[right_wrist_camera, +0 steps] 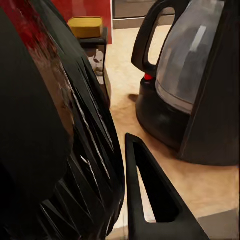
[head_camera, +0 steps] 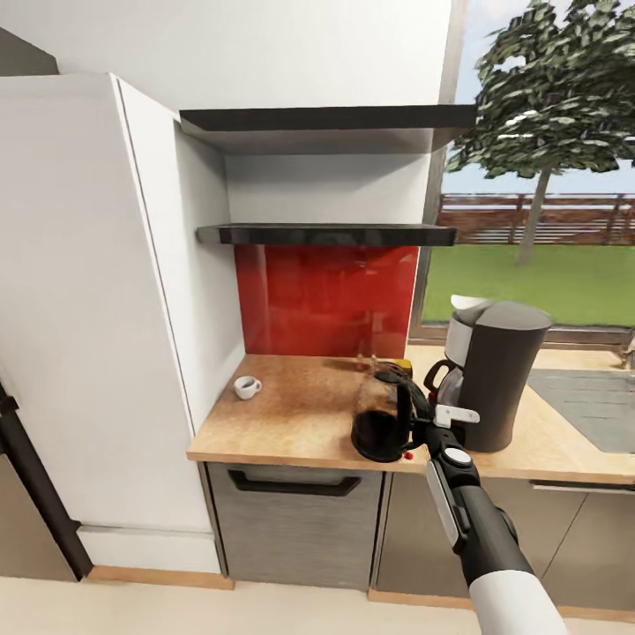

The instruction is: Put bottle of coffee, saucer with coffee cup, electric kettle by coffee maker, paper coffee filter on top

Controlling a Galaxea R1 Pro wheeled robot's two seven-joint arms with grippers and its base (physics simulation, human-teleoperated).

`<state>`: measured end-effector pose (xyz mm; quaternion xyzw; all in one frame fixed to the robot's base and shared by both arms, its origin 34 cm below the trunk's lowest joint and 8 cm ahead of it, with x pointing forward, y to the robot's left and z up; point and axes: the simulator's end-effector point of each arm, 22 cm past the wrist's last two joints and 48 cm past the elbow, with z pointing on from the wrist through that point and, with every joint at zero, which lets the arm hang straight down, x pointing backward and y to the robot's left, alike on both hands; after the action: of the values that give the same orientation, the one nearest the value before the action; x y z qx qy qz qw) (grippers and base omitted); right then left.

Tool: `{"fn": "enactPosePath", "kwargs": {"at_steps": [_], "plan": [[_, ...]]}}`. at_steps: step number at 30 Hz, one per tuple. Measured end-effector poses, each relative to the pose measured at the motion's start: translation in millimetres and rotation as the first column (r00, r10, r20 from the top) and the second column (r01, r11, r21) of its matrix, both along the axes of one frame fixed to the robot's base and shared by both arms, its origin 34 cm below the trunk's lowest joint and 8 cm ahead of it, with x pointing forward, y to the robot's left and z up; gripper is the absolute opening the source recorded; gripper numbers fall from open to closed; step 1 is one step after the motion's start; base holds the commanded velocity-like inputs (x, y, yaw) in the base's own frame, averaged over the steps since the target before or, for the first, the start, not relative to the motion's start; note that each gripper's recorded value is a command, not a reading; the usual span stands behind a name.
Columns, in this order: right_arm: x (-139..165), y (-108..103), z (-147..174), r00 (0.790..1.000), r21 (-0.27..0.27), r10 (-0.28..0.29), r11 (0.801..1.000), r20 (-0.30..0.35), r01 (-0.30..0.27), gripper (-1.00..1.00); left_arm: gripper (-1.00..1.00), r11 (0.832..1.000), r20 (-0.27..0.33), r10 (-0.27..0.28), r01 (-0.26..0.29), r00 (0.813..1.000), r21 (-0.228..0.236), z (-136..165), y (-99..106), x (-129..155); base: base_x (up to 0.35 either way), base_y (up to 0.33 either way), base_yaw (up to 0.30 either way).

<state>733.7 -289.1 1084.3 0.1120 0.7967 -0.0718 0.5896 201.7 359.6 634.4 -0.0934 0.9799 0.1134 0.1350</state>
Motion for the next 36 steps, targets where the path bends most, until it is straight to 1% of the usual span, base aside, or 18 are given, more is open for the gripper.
{"fn": "enactPosePath", "kwargs": {"at_steps": [15, 26, 32, 33, 34, 36], "plan": [[0.0, 0.2, -0.5, 1.0, 0.0, 0.0, 1.0, -0.001, 0.0, -1.0, 1.0, 1.0, -0.002, -0.002, 0.002, 1.0, 0.002, 0.0, 0.4, -0.7, 0.033, 0.0, -0.041], [0.1, 0.2, 0.3, 1.0, 0.0, 0.0, 1.0, 0.001, 0.0, -1.0, 1.0, 1.0, -0.004, -0.002, 0.002, 1.0, 0.001, -0.3, 0.2, -2.1, 0.004, 0.0, -0.003], [0.4, 0.0, 1.2, 1.0, -0.002, 0.0, 1.0, 0.009, 0.0, -1.0, 1.0, 1.0, -0.004, -0.002, 0.002, 1.0, 0.0, -0.3, -0.3, -2.2, 0.14, 0.0, 0.0], [0.5, 0.1, -0.2, 1.0, -0.002, -0.001, 1.0, 0.01, 0.001, -1.0, 1.0, 1.0, -0.004, -0.002, 0.002, 1.0, 0.0, -0.2, -0.1, -2.1, 0.063, 0.0, 0.0], [0.8, 0.8, -8.7, 1.0, -0.001, -0.001, 1.0, 0.007, 0.001, -1.0, 1.0, 1.0, -0.005, -0.002, 0.002, 1.0, 0.0, -0.3, 0.0, -2.1, 0.04, 0.0, 0.0], [1.1, 1.0, -8.8, 1.0, -0.003, -0.001, 1.0, 0.013, 0.001, -1.0, 1.0, 1.0, -0.004, -0.002, 0.002, 1.0, 0.0, -0.3, 0.1, -2.1, 0.019, 0.0, 0.0]]}}
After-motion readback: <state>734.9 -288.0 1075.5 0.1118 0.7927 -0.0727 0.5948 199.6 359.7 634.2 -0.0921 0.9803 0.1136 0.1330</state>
